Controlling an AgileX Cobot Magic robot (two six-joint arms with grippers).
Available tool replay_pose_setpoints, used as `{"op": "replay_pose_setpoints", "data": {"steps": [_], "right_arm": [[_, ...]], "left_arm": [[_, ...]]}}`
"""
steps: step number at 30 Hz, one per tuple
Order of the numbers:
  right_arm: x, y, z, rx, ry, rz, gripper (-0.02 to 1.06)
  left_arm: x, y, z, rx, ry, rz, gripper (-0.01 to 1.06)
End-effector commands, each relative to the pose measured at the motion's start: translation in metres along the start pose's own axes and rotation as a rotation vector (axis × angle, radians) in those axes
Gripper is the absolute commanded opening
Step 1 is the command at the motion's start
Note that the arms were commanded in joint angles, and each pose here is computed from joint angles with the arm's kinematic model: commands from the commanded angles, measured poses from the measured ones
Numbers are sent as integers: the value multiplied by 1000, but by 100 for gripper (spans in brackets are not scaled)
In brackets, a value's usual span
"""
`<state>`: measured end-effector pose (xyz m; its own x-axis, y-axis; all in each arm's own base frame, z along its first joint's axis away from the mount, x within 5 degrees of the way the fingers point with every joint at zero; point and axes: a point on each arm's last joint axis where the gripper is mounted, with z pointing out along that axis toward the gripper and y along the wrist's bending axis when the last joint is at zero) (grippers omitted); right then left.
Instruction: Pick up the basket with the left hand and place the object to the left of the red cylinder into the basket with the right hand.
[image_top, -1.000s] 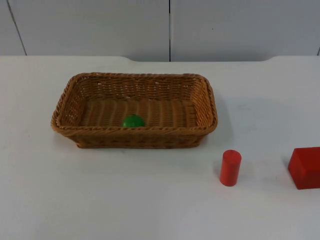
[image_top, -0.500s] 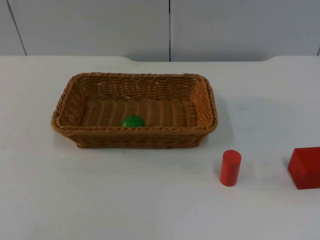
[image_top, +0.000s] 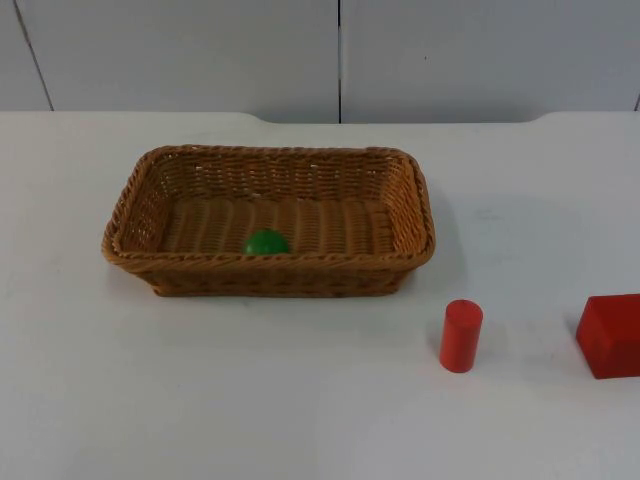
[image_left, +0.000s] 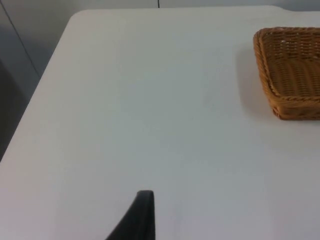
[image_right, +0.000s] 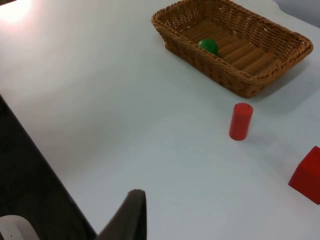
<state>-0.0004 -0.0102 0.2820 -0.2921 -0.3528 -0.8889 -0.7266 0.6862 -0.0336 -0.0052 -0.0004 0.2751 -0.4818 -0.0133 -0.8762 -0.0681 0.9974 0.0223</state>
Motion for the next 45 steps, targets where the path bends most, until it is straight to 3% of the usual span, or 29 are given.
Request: {"op": "replay_pose_setpoints", "data": {"steps": [1,17,22,28,29,34,45], "right_arm": [[1,0,1,0,0,-4,105],[1,0,1,0,-2,6,105],[1,1,1,54,0,36,105],[2,3,0,267,7,145,105],[2,3,0,267,7,145,105],[2,5,-1,465,14,247,105],[2,8,-1,702,22,368,105]], "left_arm": [[0,-1,1,14,-9,-1,105],[0,-1,1,14,-9,1,105],[0,-1,1,14,-9,1,105],[0,-1,1,14,-9,1,105],[0,-1,1,14,-9,1,105],[0,-1,1,14,-9,1,105],[0,-1,1,14,-9,1,105]]}}
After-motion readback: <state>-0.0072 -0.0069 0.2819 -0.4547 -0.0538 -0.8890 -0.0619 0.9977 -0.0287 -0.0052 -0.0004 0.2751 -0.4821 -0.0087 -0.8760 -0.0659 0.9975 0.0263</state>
